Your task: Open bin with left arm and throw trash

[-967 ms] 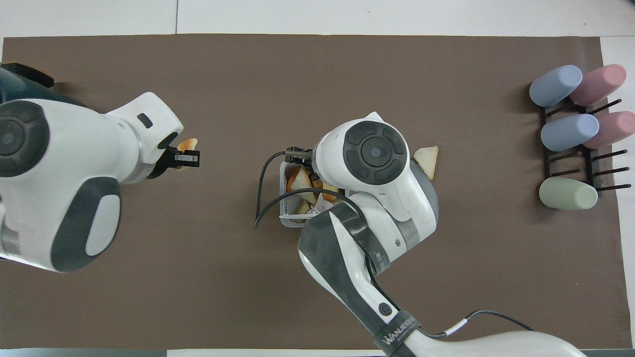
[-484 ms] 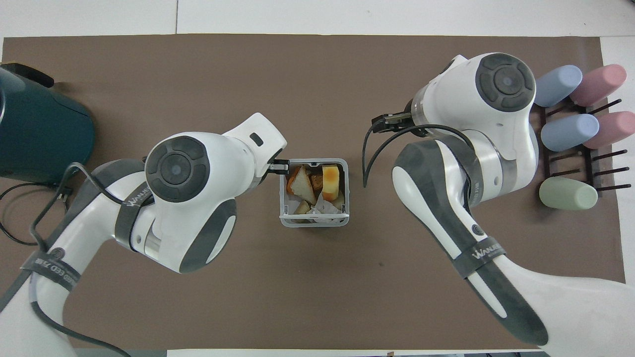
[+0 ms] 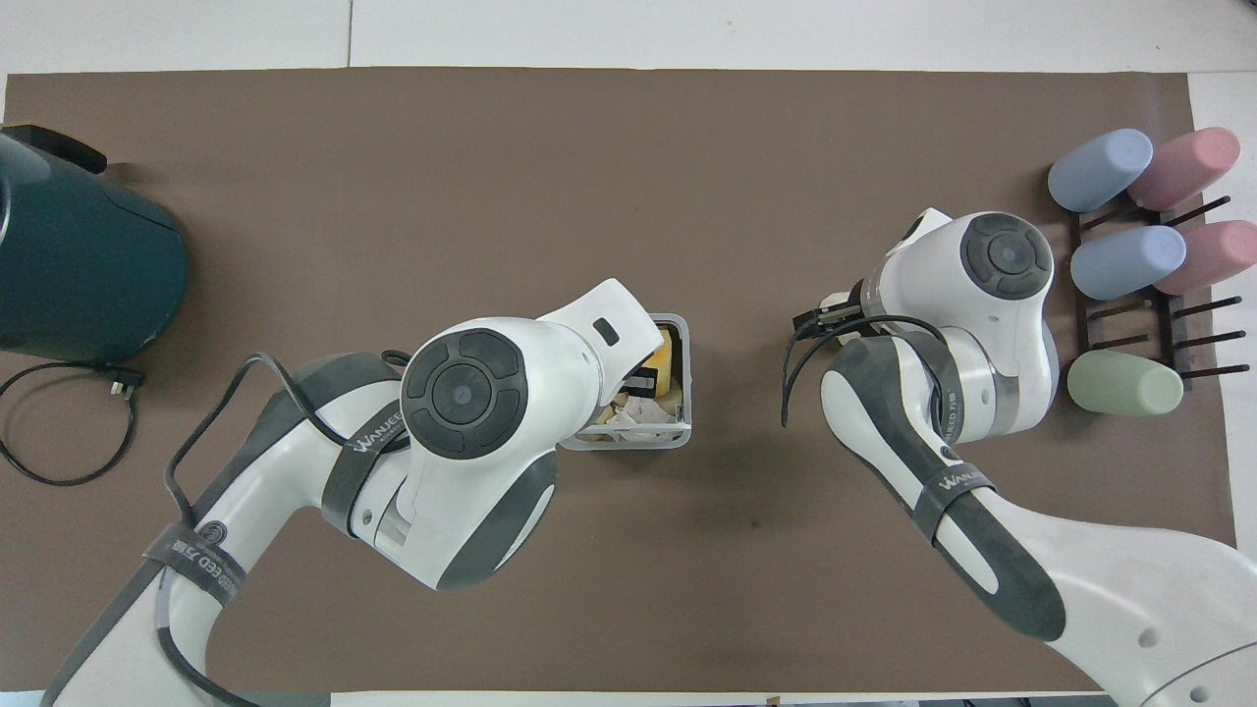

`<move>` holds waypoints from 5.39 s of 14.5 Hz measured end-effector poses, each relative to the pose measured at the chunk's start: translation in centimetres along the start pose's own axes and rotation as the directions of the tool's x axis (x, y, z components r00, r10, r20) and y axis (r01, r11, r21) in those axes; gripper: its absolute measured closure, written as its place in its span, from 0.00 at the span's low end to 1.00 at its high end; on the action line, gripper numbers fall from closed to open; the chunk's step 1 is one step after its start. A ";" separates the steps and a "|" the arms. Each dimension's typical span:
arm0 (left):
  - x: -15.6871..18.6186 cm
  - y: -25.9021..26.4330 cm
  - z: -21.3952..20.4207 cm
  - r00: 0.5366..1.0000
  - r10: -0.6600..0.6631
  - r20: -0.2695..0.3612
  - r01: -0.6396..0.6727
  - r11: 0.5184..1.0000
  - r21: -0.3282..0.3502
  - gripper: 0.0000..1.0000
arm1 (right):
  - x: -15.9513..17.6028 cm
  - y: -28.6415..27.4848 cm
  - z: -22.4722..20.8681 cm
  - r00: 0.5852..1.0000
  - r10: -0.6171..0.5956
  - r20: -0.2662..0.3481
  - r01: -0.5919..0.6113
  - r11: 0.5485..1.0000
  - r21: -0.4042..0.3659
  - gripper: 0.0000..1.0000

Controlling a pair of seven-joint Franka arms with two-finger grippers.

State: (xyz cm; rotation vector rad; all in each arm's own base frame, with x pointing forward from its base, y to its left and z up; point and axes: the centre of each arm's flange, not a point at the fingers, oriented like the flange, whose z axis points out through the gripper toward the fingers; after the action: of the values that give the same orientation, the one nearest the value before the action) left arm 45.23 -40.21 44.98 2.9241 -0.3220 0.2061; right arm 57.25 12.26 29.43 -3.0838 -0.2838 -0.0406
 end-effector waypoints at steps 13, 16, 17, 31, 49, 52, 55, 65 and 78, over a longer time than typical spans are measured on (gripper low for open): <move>-0.3 0.1 0.2 0.999 -0.033 0.023 0.032 0.999 0.010 0.00 | -0.5 1.7 0.5 0.998 -0.042 -0.036 0.042 0.999 -0.009 0.62; -0.6 0.9 0.0 0.998 -0.057 0.015 0.057 0.998 0.002 0.00 | -0.5 1.4 0.5 0.998 -0.047 -0.037 0.047 0.999 -0.007 0.78; -0.7 1.6 -0.1 0.998 -0.070 0.003 0.070 0.998 -0.008 0.00 | -0.4 1.2 0.3 0.998 -0.051 -0.032 0.050 0.999 -0.005 0.78; 2.7 -18.0 -12.2 0.984 -0.170 0.048 0.167 0.984 0.062 0.00 | 3.6 -6.4 -13.9 0.995 0.093 -0.028 -0.090 0.992 0.090 0.87; 2.7 -35.2 -23.5 0.981 -0.173 0.084 0.161 0.977 0.138 0.00 | 0.7 -27.6 -13.0 0.938 0.344 -0.051 -0.329 0.925 0.192 0.53; 2.7 -35.6 -25.3 0.983 -0.171 0.066 0.159 0.975 0.153 0.00 | 0.6 -27.5 -12.9 0.934 0.355 -0.045 -0.341 0.921 0.191 0.36; 2.9 -35.2 -25.9 0.985 -0.163 0.063 0.152 0.975 0.160 0.00 | 0.6 -27.5 -12.9 0.931 0.362 -0.044 -0.347 0.918 0.191 0.27; 3.7 -35.5 -24.7 0.981 -0.167 0.094 0.150 0.975 0.162 0.00 | 6.0 -4.3 -20.2 0.953 0.297 -0.067 -0.290 0.952 0.094 0.00; 2.7 -36.1 -25.4 0.976 -0.183 0.121 0.161 0.971 0.176 0.00 | -3.9 13.0 -30.6 0.966 0.205 0.157 -0.199 0.979 -0.053 0.00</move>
State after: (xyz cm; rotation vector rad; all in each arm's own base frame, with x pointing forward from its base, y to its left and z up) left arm 53.13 -1.01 63.76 3.1164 -0.0711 0.0062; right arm 55.13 -2.64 59.36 -3.1385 0.0280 0.2142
